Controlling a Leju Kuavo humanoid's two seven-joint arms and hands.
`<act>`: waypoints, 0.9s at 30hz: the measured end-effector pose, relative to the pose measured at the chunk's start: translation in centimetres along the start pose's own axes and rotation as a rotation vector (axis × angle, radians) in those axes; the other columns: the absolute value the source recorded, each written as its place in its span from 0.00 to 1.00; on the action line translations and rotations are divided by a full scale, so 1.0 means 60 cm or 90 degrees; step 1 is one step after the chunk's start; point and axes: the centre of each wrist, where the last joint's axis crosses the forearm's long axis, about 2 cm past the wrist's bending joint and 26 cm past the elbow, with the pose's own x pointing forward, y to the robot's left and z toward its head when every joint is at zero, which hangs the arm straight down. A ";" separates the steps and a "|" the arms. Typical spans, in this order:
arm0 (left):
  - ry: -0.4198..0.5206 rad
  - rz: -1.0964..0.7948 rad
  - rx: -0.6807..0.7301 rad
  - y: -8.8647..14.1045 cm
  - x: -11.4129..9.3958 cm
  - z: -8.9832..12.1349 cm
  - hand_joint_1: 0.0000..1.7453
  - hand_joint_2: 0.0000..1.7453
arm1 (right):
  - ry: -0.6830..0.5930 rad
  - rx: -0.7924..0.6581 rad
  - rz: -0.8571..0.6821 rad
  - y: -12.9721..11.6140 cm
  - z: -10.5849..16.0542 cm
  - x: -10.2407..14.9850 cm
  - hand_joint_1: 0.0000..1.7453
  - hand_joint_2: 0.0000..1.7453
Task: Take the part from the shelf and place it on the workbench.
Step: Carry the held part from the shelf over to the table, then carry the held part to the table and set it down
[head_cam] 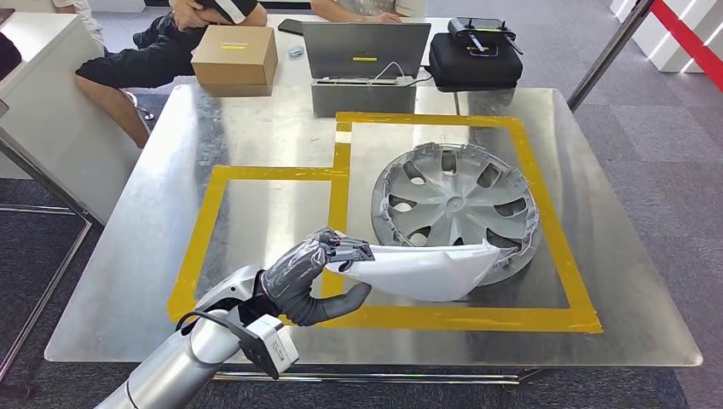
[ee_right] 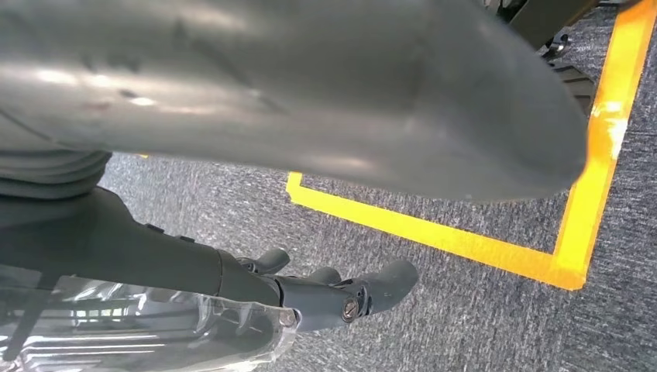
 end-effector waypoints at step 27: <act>0.437 -0.561 -0.064 0.078 -0.192 0.178 1.00 1.00 | 0.002 0.004 0.011 0.010 0.000 0.005 0.00 0.00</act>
